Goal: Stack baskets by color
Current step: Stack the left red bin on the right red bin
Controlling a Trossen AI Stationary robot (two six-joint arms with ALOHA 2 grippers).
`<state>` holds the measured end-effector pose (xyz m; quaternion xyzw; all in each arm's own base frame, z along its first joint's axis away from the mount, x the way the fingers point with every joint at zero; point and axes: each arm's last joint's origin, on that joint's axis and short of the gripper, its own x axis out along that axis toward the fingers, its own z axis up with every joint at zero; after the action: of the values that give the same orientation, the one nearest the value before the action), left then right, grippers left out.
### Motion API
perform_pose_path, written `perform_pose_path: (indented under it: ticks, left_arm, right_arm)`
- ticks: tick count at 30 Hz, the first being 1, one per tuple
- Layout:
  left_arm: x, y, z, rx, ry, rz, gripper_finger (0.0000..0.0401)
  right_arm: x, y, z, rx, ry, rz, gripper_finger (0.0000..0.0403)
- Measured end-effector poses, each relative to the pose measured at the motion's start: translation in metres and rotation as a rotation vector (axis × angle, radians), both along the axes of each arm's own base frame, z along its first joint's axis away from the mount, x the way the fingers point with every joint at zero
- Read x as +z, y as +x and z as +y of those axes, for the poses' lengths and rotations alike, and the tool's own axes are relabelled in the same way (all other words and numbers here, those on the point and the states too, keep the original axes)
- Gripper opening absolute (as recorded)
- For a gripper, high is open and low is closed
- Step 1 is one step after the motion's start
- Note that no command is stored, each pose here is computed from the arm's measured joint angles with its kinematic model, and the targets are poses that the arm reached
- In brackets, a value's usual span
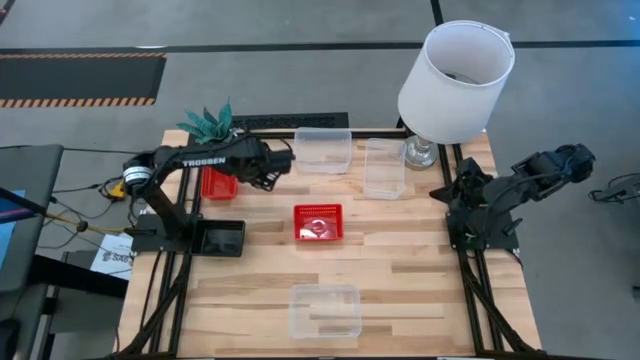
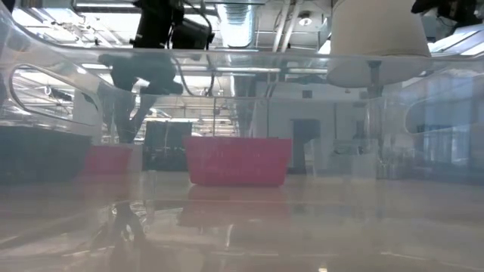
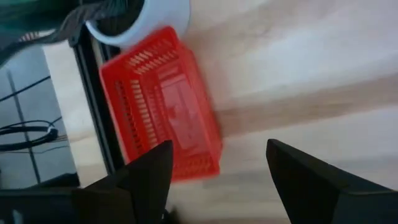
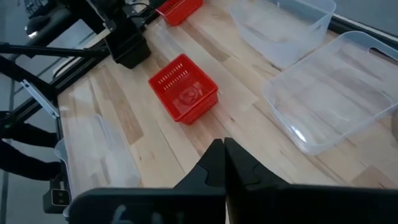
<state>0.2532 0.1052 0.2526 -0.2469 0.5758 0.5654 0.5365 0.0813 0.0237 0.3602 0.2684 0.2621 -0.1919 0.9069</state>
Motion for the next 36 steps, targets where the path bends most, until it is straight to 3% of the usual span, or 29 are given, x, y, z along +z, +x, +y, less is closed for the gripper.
perform_pose_path:
  ticks: [5,16,22,27,33,36]
  left_arm:
    - [-0.028,-0.016,0.02,0.015,-0.09,-0.007,0.0245]
    - [-0.086,-0.047,0.032,0.125,-0.147,-0.024,0.0245]
    - [-0.098,-0.05,0.032,0.105,-0.178,-0.066,0.0228]
    - [-0.098,-0.046,0.033,0.085,-0.166,-0.099,0.0163]
    - [-0.099,-0.041,0.034,0.051,-0.131,-0.128,0.0026]
    - [-0.091,-0.037,0.027,0.014,-0.111,-0.138,0.0007]
  right_arm:
    - [-0.002,0.006,0.003,-0.002,-0.008,0.02,0.0007]
    - [-0.003,0.011,0.005,-0.022,-0.032,0.033,0.0007]
    - [-0.003,0.012,0.002,-0.047,-0.043,0.032,0.0007]
    - [-0.003,0.012,-0.001,-0.075,-0.047,0.036,0.0007]
    - [-0.003,0.013,-0.003,-0.097,-0.048,0.036,0.0007]
    - [-0.003,0.013,-0.004,-0.105,-0.048,0.037,0.0007]
